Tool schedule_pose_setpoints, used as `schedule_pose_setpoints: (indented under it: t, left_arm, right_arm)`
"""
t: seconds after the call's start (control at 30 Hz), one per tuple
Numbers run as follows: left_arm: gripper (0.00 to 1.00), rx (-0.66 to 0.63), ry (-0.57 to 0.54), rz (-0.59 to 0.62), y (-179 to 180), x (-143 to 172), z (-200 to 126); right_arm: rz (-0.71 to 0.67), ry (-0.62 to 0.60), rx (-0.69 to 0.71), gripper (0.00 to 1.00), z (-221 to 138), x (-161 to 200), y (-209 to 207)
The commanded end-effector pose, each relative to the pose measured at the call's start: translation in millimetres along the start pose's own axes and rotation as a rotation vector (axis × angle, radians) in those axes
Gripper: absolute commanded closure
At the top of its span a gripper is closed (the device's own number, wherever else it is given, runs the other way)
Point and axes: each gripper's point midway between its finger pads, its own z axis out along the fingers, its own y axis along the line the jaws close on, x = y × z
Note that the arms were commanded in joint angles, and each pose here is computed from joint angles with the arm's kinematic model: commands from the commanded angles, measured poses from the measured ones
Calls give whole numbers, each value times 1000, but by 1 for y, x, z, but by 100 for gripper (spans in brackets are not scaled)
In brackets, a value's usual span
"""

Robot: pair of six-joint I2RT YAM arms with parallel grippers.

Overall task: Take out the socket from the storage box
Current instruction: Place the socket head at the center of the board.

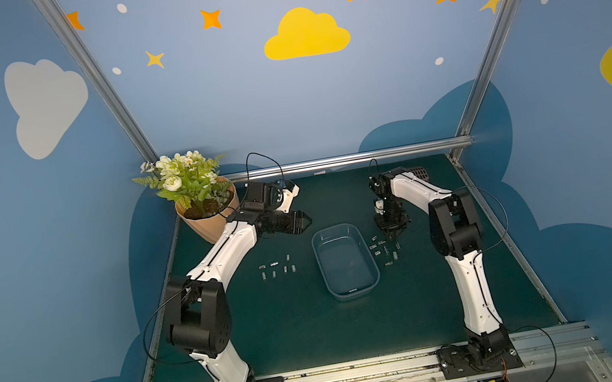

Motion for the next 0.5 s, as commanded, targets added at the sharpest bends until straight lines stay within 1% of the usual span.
schedule_pose_setpoints:
  t: [0.0,0.2,0.3,0.47]
  left_arm:
    - [41,22,0,42,-12,-7,-4]
    - [41,56,54,95,-30,-3,5]
    - [40,92,69,116,-43,0,7]
    - [41,143,126,117,-60,9,14]
  right_arm:
    - [-2,-47,8,65,-27,-3,-5]
    - [-12,-125,4,64,-59,-10,-4]
    - [-20,-170,10,64,-78,-13,-7]
    - [-28,-238,-8,63,-105,-17,-11]
